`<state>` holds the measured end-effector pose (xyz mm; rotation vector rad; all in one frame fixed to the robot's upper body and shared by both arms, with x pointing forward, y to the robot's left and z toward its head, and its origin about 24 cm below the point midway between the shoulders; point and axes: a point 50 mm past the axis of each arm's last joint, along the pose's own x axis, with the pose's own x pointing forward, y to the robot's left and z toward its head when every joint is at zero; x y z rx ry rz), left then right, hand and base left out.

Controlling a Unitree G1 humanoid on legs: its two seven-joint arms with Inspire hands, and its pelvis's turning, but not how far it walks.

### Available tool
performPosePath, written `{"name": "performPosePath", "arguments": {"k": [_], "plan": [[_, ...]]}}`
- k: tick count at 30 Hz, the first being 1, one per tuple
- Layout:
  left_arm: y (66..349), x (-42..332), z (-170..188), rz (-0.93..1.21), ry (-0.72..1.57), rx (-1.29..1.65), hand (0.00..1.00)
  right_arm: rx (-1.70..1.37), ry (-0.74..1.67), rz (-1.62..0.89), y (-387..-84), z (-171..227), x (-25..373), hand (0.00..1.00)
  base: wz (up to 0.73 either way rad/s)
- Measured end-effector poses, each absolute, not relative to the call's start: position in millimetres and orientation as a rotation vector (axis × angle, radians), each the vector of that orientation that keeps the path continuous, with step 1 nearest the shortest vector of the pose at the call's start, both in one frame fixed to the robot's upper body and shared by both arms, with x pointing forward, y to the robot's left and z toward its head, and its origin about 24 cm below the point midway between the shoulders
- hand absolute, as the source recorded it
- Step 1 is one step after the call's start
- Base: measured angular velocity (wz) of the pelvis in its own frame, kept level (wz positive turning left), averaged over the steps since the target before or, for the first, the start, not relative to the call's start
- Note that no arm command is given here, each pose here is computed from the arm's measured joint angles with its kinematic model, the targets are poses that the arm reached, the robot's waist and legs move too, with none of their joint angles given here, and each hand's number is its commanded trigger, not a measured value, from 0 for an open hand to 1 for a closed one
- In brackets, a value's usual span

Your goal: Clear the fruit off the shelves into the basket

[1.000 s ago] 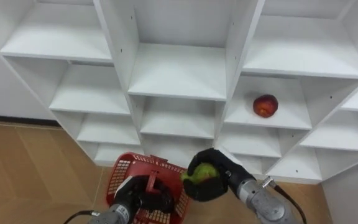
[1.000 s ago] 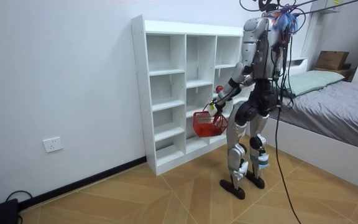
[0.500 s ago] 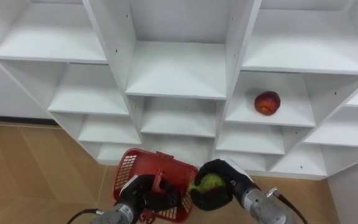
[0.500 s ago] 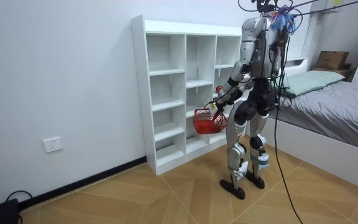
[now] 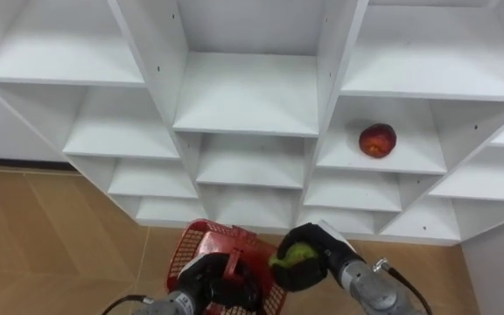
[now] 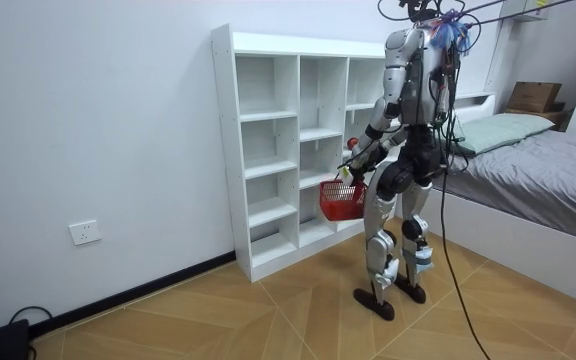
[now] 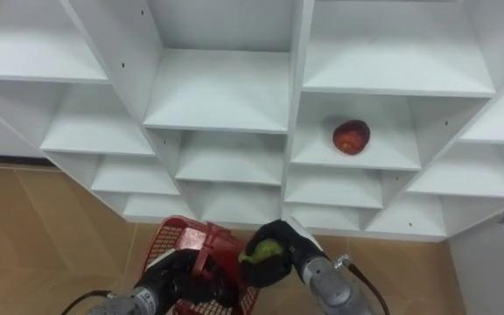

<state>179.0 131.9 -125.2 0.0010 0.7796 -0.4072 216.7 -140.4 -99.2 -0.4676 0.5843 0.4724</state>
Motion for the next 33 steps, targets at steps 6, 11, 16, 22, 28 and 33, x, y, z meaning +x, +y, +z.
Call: {"name": "performPosePath", "arguments": {"k": [6,11,16,22,28,33], "plan": [[128.1,180.3,-124.2,-0.434,0.776,0.005,1.0,-0.491,0.623,0.446,-147.1,-104.1,218.6,1.0,0.0],[121.1,185.5,-121.0,-0.481,0.76,0.002,1.0,-0.496,0.655,0.436,-150.0,-109.1,214.5,1.0,0.0],[120.2,186.5,-120.1,-0.502,0.757,-0.004,1.0,-0.499,0.656,0.426,-151.1,-109.2,214.8,1.0,0.0],[116.9,193.0,-116.3,-0.522,0.739,-0.005,1.0,-0.506,0.656,0.426,-149.0,-106.5,222.8,1.0,0.0],[115.2,196.6,-114.3,-0.527,0.728,-0.005,1.0,-0.503,0.656,0.429,-147.8,-106.6,222.9,1.0,0.0],[113.4,199.2,-111.7,-0.532,0.71,-0.007,1.0,-0.5,0.658,0.438,-147.4,-106.6,222.8,0.0,0.0]]}}
